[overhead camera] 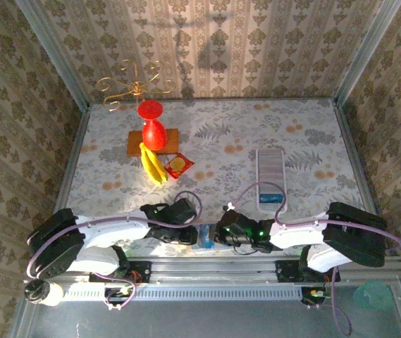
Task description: Put the credit cards into the card holder
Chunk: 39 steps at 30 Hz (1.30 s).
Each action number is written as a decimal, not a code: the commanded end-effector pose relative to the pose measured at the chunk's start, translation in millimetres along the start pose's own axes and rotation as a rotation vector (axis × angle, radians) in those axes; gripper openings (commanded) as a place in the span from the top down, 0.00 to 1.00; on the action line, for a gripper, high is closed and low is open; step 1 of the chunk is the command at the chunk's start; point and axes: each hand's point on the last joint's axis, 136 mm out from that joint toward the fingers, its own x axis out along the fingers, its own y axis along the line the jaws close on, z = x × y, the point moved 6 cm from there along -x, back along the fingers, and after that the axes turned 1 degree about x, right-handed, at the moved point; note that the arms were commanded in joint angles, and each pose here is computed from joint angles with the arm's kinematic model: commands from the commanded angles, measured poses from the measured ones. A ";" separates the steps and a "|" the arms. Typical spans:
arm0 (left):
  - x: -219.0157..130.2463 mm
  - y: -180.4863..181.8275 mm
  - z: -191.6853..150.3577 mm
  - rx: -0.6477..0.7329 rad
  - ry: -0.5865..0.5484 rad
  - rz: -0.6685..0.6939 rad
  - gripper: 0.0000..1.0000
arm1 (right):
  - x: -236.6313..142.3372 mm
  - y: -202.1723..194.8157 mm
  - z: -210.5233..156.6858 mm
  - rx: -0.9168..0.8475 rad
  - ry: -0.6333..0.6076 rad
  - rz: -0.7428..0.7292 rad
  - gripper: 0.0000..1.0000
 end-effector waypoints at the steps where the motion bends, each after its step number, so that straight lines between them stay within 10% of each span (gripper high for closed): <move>1: -1.9 -2.4 -1.7 -0.015 0.002 -0.066 0.65 | 1.8 -2.1 -3.7 -0.045 0.030 -0.076 0.77; 19: -3.1 -1.3 -1.4 -0.051 -0.028 -0.204 0.68 | 13.8 22.8 -2.2 -0.100 0.078 -0.095 0.78; 32: -2.8 6.1 -4.8 -0.079 -0.027 -0.193 0.68 | -11.1 19.1 6.0 -0.122 0.020 -0.167 0.51; 39: -3.7 6.5 -4.9 -0.079 -0.030 -0.191 0.68 | -27.0 6.3 7.4 -0.115 0.003 -0.244 0.51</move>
